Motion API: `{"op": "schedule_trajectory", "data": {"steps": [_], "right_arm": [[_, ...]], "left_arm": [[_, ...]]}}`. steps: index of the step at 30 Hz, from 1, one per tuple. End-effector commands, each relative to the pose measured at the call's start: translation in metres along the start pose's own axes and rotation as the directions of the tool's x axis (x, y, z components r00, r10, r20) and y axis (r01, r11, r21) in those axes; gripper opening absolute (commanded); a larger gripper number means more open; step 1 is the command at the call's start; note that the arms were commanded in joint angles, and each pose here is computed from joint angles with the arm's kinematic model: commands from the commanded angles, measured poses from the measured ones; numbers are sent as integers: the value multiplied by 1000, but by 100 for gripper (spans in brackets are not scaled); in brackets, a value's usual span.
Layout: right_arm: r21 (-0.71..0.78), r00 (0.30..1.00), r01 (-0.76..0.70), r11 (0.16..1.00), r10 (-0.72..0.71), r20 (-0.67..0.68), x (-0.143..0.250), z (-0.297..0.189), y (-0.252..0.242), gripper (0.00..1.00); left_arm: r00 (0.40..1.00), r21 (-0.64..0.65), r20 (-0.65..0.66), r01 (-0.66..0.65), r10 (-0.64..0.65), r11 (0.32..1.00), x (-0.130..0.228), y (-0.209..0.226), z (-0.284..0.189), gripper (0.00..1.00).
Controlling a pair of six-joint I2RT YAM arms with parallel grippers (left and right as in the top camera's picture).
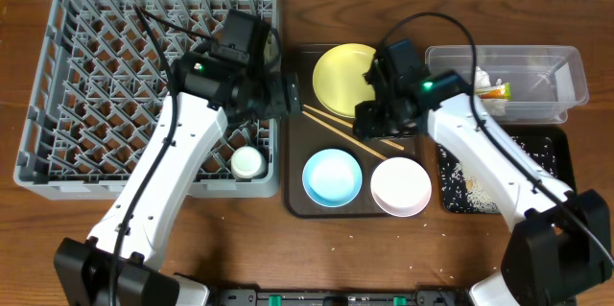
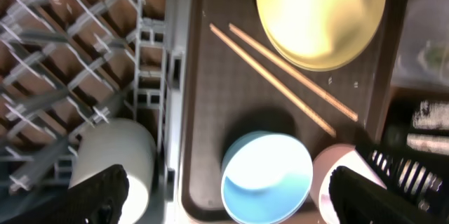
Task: Sort waste into correct bins and load items into the dishwasher
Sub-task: 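Release the pink bowl and raise the right gripper, then move the left gripper to the light-blue bowl and grasp its rim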
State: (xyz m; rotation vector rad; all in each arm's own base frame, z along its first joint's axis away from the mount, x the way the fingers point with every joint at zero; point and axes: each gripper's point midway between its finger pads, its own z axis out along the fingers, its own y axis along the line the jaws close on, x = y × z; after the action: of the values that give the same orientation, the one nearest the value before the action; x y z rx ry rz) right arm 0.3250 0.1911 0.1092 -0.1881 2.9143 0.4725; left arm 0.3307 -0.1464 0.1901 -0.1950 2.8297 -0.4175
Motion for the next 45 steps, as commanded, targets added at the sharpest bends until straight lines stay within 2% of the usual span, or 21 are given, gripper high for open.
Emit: {"op": "schedule_trajectory", "data": {"steps": [1, 14, 18, 30, 35, 45], "right_arm": [[-39, 1000, 5, 999, -5, -2, -4, -4, 7, 56], [-45, 999, -17, 999, 18, 29, -12, -5, 7, 56], [-41, 998, -40, 998, 42, 39, -17, -7, -1, 56], [-29, 994, -89, 996, 90, 59, -26, -13, -24, 56], [-29, 995, -84, 996, 85, 59, -26, -12, -24, 56], [-30, 995, -82, 996, 84, 62, -26, -12, -23, 57]], "left_arm": [[999, 40, -42, -20, 22, 999, 14, -11, -6, 89], [994, 14, -101, -42, 43, 999, 44, -34, 1, 77], [994, -58, -111, -23, 16, 998, 55, -28, 14, 76], [969, -158, -247, -40, 0, 987, 78, -11, 67, 76], [955, -180, -297, -51, -5, 982, 86, -10, 82, 72], [942, -182, -315, -176, 112, 967, 99, -21, 94, 72]]}}
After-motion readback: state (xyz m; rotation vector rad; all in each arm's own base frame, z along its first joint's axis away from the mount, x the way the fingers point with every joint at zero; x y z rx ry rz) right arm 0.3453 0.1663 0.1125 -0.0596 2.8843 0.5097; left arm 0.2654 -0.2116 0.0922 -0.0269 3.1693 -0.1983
